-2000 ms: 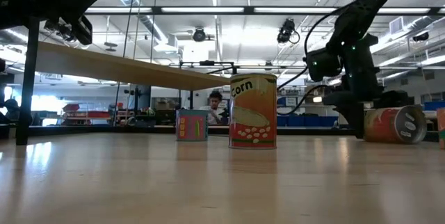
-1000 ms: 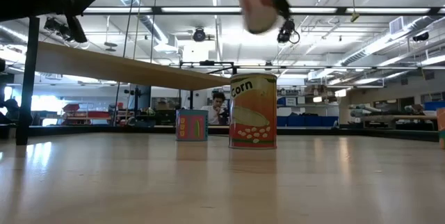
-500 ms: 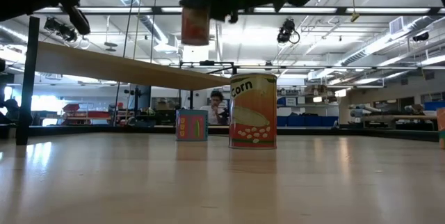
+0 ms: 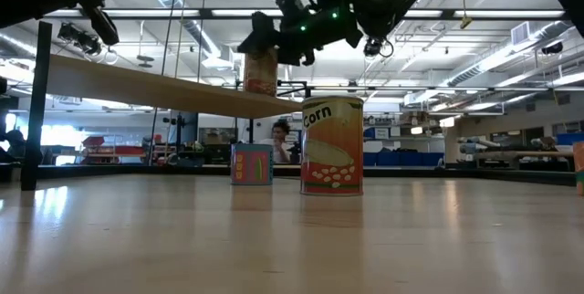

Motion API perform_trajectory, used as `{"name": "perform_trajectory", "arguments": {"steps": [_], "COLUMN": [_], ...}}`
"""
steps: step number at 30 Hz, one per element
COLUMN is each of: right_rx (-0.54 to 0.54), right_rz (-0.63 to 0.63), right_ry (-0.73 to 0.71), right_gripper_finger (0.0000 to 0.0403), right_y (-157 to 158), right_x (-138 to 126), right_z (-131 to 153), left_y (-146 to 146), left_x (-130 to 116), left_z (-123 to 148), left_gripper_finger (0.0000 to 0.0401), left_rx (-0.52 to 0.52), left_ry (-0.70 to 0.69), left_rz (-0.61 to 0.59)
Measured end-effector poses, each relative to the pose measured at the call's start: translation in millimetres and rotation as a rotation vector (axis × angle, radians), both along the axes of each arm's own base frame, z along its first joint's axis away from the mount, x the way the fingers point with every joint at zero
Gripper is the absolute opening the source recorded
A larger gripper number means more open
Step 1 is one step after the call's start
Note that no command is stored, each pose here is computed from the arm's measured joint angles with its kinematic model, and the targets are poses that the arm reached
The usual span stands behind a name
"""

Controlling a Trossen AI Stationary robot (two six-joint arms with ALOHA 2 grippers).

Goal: Pick and place cans onto a shelf
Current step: Put the right large canned corn on the shelf

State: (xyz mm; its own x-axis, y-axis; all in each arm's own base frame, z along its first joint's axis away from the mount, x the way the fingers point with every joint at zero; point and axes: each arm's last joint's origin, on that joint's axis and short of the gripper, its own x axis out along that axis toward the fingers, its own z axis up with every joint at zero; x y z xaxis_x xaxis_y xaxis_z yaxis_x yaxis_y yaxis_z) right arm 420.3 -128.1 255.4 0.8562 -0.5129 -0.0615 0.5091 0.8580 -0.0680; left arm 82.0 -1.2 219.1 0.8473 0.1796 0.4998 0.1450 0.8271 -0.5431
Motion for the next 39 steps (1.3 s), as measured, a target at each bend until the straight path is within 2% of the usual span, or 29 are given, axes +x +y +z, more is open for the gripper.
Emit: {"name": "perform_trajectory", "arguments": {"steps": [6, 14, 18, 21, 24, 27, 29, 34, 39], "right_rx": [0.025, 0.042, 0.098, 0.167, 0.274, 0.381, 0.412, 0.368, 0.291], "right_rz": [0.004, 0.061, 0.109, 0.139, 0.150, 0.130, 0.146, 0.163, 0.106], "right_ry": [-0.032, -0.127, -0.002, 0.154, 0.233, 0.235, 0.218, 0.210, 0.243], "right_gripper_finger": [0.0387, 0.0386, 0.0379, 0.0357, 0.0322, 0.0280, 0.0250, 0.0192, 0.0172], "right_y": [-4, 7, 18, 26, 34, 38, 39, 35, 24], "right_x": [-3, -22, -39, -50, -58, -56, -50, -35, -35], "right_z": [6, 51, 63, 58, 55, 47, 42, 26, 21], "left_y": [0, 1, 1, 1, 1, 1, 1, 1, 1], "left_x": [0, 0, 0, 0, 0, 0, 0, 0, 0], "left_z": [0, 0, 0, 0, 0, 0, 0, 0, 0], "left_gripper_finger": [0.0025, 0.0025, 0.0025, 0.0025, 0.0025, 0.0025, 0.0025, 0.0025, 0.0025], "left_rx": [0.001, -0.012, -0.010, -0.003, -0.003, -0.004, -0.009, -0.010, -0.015], "left_ry": [0.000, 0.002, 0.003, 0.005, 0.005, 0.005, 0.006, 0.005, 0.004], "left_rz": [0.001, 0.024, 0.026, 0.030, 0.030, 0.032, 0.039, 0.039, 0.036]}}
